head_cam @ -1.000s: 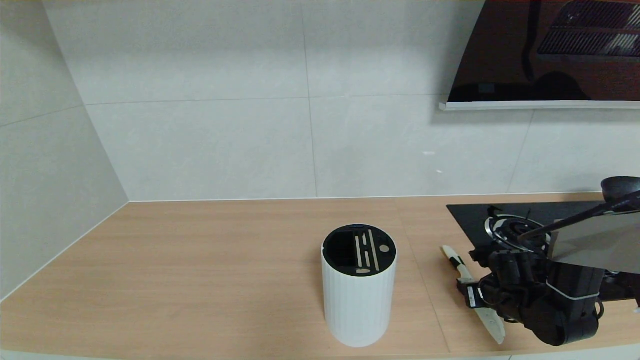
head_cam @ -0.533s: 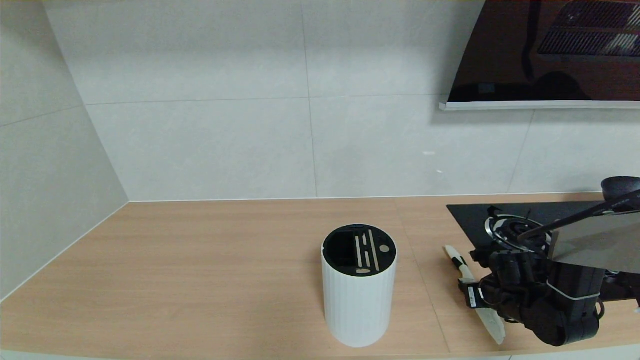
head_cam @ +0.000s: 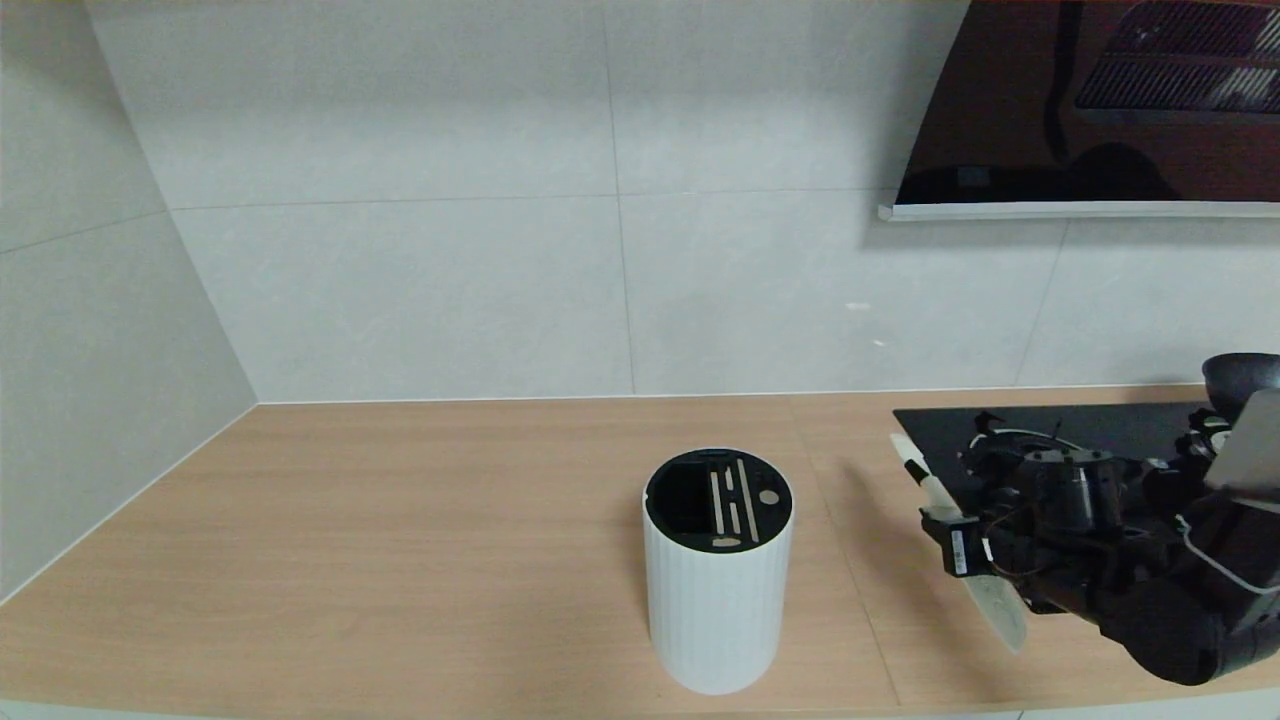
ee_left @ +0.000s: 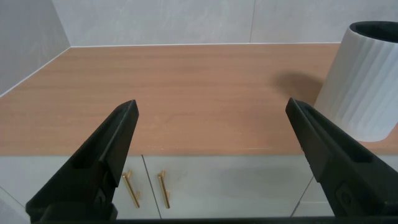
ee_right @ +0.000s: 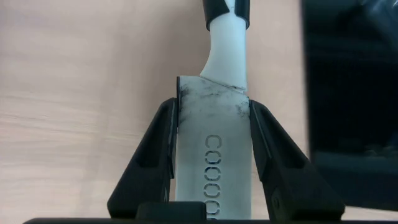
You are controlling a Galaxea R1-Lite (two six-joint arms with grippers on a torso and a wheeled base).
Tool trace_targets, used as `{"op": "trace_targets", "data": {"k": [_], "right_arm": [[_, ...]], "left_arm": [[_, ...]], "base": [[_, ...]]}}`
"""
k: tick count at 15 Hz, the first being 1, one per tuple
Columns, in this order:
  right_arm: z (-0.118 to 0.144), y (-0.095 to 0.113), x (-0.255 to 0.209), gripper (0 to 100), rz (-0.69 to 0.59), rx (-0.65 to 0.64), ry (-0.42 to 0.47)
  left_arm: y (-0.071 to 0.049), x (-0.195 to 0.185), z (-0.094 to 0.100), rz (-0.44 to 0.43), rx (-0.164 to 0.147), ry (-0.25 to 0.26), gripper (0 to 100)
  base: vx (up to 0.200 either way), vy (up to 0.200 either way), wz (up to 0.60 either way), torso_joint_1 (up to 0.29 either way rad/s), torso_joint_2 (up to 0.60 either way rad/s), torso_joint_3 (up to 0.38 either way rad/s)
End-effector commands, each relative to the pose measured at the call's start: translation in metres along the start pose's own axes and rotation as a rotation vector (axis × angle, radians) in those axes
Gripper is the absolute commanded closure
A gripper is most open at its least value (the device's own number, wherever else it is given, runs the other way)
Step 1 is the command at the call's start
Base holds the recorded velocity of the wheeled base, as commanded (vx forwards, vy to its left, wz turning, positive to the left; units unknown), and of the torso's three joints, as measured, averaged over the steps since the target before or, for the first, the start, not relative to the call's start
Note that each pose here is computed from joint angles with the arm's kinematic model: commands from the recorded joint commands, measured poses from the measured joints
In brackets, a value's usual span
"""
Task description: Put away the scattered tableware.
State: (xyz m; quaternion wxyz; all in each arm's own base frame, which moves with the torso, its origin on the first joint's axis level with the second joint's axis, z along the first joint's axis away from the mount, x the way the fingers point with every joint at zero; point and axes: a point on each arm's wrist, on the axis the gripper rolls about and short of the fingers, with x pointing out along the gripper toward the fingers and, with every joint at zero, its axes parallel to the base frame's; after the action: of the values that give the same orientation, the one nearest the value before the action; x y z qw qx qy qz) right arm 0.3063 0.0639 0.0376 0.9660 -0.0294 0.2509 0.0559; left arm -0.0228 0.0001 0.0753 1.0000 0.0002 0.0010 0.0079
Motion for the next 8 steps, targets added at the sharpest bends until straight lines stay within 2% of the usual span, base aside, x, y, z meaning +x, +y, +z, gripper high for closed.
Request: {"op": "trace_targets", "data": {"k": [1,2,3,4,5,6,8], "right_arm": [[0.045,0.014,-0.056,100,0.062,-0.004,-0.163],[0.056,0.021,-0.072,100,0.089,-0.012,-0.192],[0.069,0.027,-0.086,100,0.116,-0.019,-0.226],[0.086,0.037,-0.103,100,0.156,-0.029,-0.261],[0.103,0.047,-0.119,100,0.192,-0.039,-0.296],[0.110,0.053,-0.128,100,0.210,-0.045,-0.304],[0.130,0.074,-0.149,100,0.291,-0.061,-0.326]], "left_arm": [[0.000,0.000,0.002,-0.002,-0.001,-0.010,0],[-0.001,-0.006,0.020,-0.037,-0.002,-0.057,0],[-0.001,-0.010,0.042,-0.126,-0.002,-0.059,0],[-0.003,-0.010,0.075,-0.263,-0.003,-0.002,0],[-0.004,-0.004,0.104,-0.358,-0.009,0.060,0],[-0.006,0.004,0.121,-0.413,-0.014,0.103,0],[-0.013,0.047,0.168,-0.559,-0.036,0.189,0]], "base": [[0.000,0.000,0.00,0.000,0.00,0.000],[0.000,0.000,0.00,0.000,0.00,0.000],[0.000,0.000,0.00,0.000,0.00,0.000],[0.000,0.000,0.00,0.000,0.00,0.000],[0.000,0.000,0.00,0.000,0.00,0.000],[0.000,0.000,0.00,0.000,0.00,0.000],[0.000,0.000,0.00,0.000,0.00,0.000]]}}
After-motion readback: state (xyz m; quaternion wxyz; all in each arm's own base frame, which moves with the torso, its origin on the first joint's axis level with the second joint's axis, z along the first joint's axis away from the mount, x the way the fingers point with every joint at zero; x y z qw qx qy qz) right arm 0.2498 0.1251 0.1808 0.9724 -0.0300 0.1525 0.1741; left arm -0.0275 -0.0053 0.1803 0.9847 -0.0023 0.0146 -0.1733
